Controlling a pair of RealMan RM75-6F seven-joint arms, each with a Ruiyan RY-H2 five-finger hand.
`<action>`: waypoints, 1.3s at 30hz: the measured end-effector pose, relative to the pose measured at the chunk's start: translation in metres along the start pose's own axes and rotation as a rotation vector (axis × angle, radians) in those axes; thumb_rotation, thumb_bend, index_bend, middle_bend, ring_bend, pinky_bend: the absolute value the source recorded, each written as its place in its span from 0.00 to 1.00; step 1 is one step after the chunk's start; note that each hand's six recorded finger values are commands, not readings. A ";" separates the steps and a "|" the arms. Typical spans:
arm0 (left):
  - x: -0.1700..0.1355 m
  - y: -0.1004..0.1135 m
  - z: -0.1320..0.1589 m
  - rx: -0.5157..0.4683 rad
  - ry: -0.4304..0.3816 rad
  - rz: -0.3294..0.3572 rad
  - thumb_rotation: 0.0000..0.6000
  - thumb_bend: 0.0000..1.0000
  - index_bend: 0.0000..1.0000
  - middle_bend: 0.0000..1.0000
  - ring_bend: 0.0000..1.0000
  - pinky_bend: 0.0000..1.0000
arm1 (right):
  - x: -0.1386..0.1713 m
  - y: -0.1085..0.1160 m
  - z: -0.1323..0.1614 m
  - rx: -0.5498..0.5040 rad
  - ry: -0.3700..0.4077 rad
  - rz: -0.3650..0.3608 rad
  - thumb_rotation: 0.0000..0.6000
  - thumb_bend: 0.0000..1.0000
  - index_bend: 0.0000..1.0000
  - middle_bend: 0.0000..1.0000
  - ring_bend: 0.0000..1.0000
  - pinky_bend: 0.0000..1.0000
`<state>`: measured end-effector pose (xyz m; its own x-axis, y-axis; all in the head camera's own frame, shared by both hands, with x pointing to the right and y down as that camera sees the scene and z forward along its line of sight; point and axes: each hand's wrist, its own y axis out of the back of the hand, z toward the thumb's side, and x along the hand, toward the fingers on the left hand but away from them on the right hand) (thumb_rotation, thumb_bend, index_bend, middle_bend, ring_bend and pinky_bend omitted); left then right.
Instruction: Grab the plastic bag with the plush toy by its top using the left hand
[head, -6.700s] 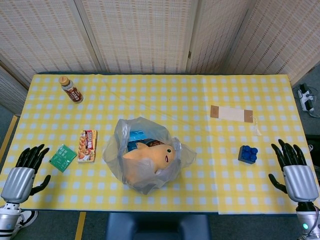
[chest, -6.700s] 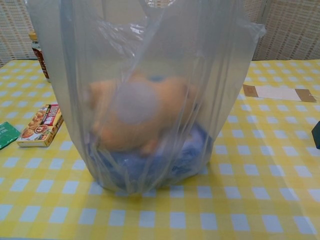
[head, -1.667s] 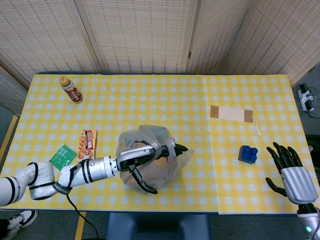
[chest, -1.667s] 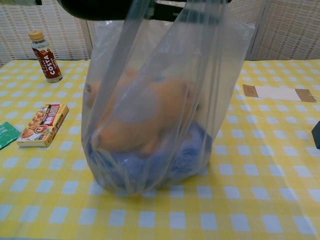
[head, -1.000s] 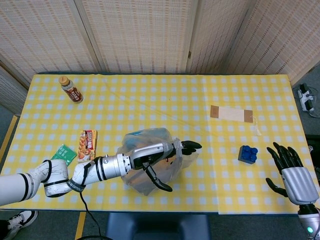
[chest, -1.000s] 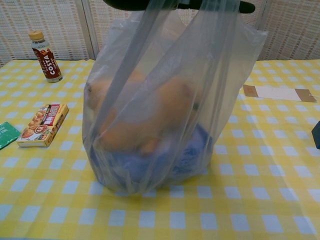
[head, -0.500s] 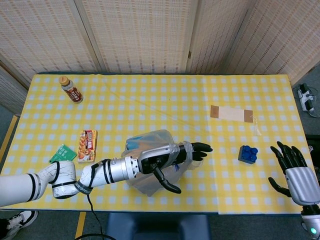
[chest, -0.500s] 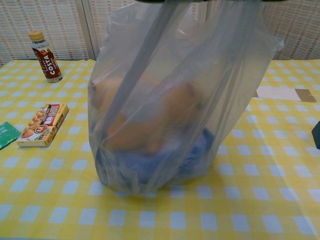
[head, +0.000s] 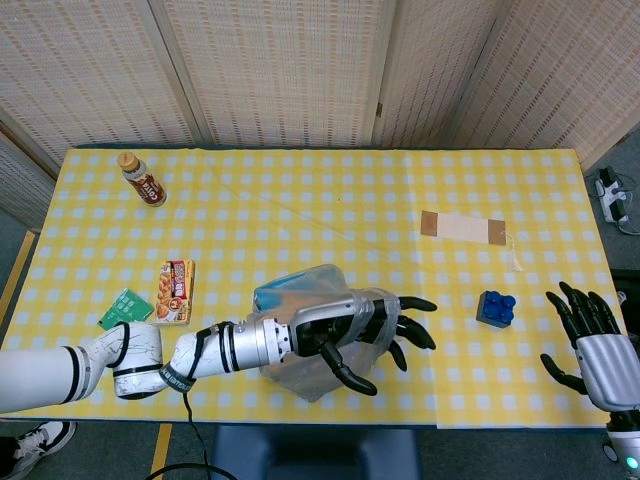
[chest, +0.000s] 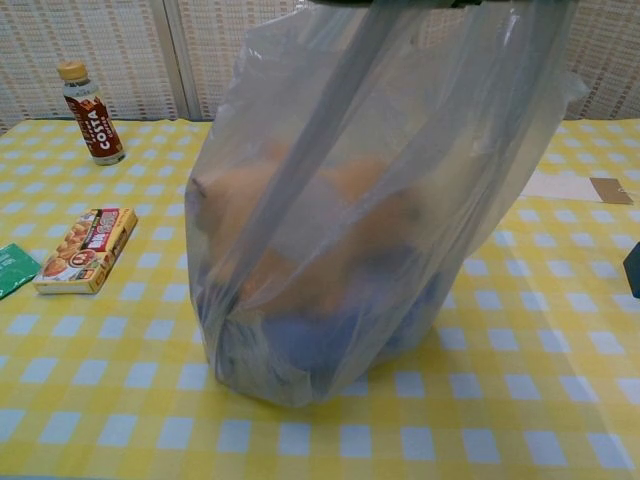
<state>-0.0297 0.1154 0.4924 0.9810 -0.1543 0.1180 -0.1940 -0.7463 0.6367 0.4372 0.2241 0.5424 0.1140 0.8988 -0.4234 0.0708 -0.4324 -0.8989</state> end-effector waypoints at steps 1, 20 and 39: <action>0.000 0.000 0.001 0.005 -0.004 0.006 1.00 0.14 0.29 0.49 0.40 0.54 | 0.000 0.000 0.000 0.001 0.000 -0.001 1.00 0.31 0.00 0.00 0.00 0.00; -0.024 0.021 0.011 0.138 -0.041 0.285 1.00 0.77 0.77 0.98 0.85 1.00 | 0.000 -0.004 0.003 0.010 0.008 0.014 1.00 0.31 0.00 0.00 0.00 0.00; -0.084 0.029 0.112 0.256 -0.221 0.597 1.00 0.82 0.84 1.00 0.89 1.00 | -0.001 -0.009 0.006 0.025 0.005 0.027 1.00 0.31 0.00 0.00 0.00 0.00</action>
<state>-0.1188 0.0343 0.4152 0.6856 -0.6949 0.2169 -0.7236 -0.6178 0.3079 0.4310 0.2276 0.5502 0.1204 0.8863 -0.4472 0.0428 -0.4547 -0.8896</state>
